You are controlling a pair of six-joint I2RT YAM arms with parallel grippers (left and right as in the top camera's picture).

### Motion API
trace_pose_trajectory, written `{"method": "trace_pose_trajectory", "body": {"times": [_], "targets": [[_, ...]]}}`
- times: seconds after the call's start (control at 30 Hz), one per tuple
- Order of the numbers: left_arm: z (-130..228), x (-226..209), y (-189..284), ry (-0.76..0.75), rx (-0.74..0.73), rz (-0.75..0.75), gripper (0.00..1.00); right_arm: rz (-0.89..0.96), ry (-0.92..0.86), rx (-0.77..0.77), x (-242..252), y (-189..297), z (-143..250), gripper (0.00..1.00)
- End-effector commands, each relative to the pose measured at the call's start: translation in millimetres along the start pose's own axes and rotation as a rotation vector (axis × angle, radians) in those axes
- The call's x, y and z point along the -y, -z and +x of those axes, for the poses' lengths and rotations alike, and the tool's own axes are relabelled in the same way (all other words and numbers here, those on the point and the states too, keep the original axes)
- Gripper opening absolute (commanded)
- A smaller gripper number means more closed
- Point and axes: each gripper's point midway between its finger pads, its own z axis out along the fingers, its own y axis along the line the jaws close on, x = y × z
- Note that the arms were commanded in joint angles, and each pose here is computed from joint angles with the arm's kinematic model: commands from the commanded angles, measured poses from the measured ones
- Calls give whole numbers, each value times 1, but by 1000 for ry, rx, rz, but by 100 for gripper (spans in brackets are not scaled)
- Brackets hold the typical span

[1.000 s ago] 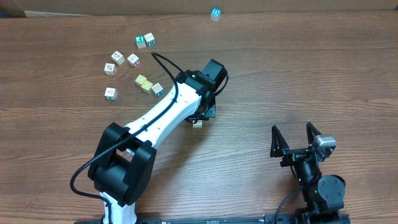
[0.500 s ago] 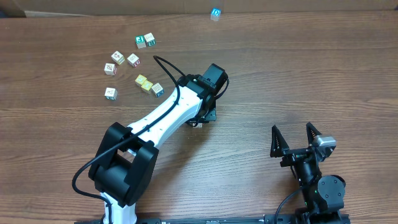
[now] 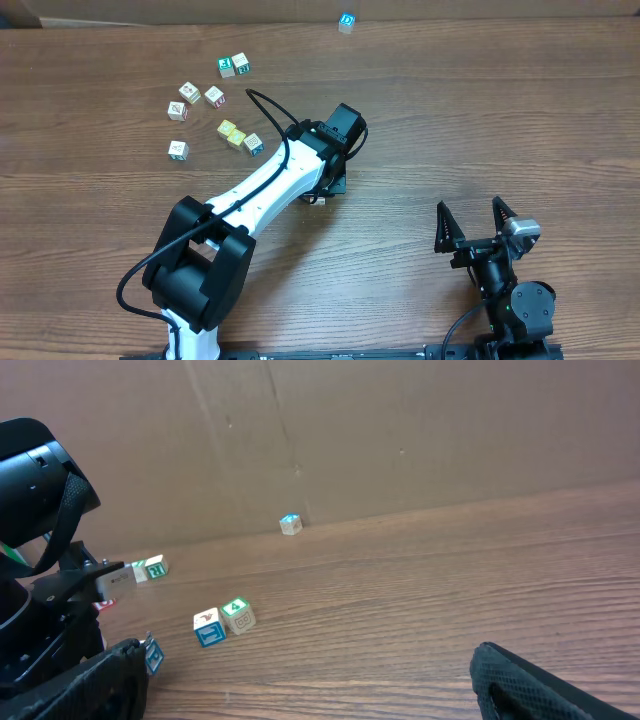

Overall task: Form a tower
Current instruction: 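Lower the duck block onto the butterfly block and open the left gripper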

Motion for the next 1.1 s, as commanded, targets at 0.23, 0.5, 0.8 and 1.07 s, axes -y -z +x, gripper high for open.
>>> {"method": "trace_pose_trajectory", "body": {"times": [0.23,0.5,0.8,1.07], "targets": [[3,-2,-5,-3,1,-23,18,1,-5,8,1,0,1,100],[4,-2,-6,-3,0,-24,18,1,-5,8,1,0,1,100],[4,-1,-8,1,4,-20,23,1,-5,8,1,0,1,100],[3,-1,-9,2,9,-21,25,1,-5,8,1,0,1,100]]}}
